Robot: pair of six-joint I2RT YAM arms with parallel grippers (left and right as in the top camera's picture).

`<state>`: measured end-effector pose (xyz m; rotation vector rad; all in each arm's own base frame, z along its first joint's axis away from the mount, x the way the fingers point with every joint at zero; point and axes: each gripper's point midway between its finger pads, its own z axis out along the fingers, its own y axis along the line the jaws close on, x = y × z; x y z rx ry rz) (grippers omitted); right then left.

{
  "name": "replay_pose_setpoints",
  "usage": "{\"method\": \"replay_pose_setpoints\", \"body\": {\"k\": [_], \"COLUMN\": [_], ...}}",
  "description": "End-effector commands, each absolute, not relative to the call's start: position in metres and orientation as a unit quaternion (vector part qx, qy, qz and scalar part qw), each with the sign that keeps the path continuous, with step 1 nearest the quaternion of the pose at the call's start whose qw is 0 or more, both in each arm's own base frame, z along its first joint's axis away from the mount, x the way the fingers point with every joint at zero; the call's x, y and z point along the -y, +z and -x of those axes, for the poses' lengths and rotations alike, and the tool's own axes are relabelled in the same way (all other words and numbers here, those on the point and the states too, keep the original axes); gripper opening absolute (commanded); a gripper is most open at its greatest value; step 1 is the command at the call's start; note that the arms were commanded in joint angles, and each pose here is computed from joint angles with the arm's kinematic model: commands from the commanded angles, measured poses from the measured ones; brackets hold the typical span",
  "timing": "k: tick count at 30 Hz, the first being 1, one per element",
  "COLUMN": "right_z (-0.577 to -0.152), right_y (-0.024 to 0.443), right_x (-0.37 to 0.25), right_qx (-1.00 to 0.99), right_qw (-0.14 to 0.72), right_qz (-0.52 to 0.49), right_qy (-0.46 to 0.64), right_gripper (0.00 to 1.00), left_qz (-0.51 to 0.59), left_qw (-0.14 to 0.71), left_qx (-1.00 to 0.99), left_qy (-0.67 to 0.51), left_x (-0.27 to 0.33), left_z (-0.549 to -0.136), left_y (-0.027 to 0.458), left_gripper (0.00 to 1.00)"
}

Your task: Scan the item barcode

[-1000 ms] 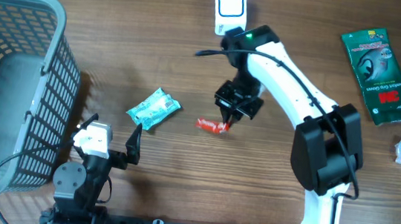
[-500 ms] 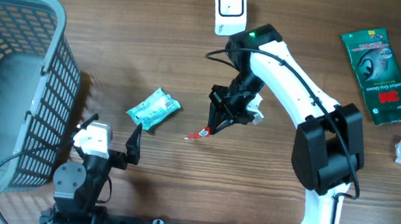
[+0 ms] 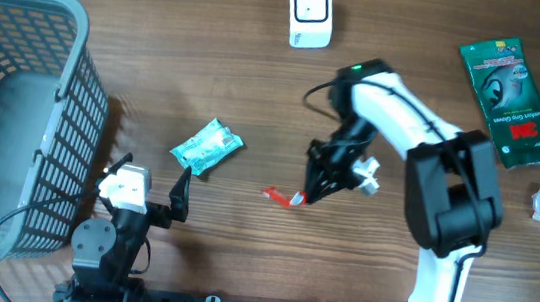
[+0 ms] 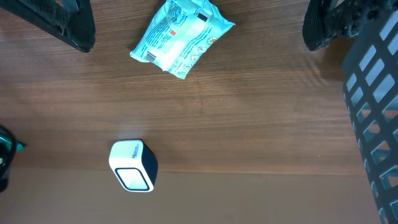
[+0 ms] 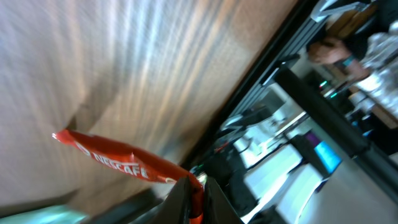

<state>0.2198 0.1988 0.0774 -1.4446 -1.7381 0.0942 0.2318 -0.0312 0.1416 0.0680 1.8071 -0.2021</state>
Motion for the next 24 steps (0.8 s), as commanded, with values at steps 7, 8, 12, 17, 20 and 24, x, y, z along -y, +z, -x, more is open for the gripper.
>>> {"method": "replay_pose_setpoints", "body": {"k": [7, 8, 12, 17, 20, 24], "right_z": [-0.275, -0.280, -0.330, -0.332, -0.327, -0.330], "right_y": [0.072, 0.070, 0.057, 0.023, 0.008, 0.002], "right_x": [-0.136, -0.131, -0.133, -0.142, -0.153, -0.185], "right_qx": [0.616, 0.617, 0.802, 0.945, 0.988, 0.996], "right_qw": [0.413, 0.409, 0.294, 0.169, 0.108, 0.030], "right_qz": [0.669, 0.671, 0.454, 0.221, 0.086, -0.089], "right_qy": [-0.039, -0.051, -0.252, -0.174, -0.073, 0.007], "right_gripper": [0.58, 0.77, 0.92, 0.69, 0.66, 1.00], "left_qz": [-0.030, -0.030, -0.030, -0.030, -0.030, -0.030], "left_qw": [0.614, 0.614, 0.614, 0.614, 0.614, 0.614], "left_qx": [-0.783, -0.783, -0.783, -0.783, -0.783, -0.783], "left_qy": [-0.095, -0.095, -0.095, -0.095, -0.095, -0.095], "left_x": [0.033, 0.033, 0.033, 0.033, 0.033, 0.033], "left_z": [-0.232, -0.232, -0.232, -0.232, -0.232, -0.232], "left_y": [0.141, 0.141, 0.141, 0.141, 0.141, 0.141], "left_gripper": [1.00, 1.00, 1.00, 1.00, 1.00, 1.00]}}
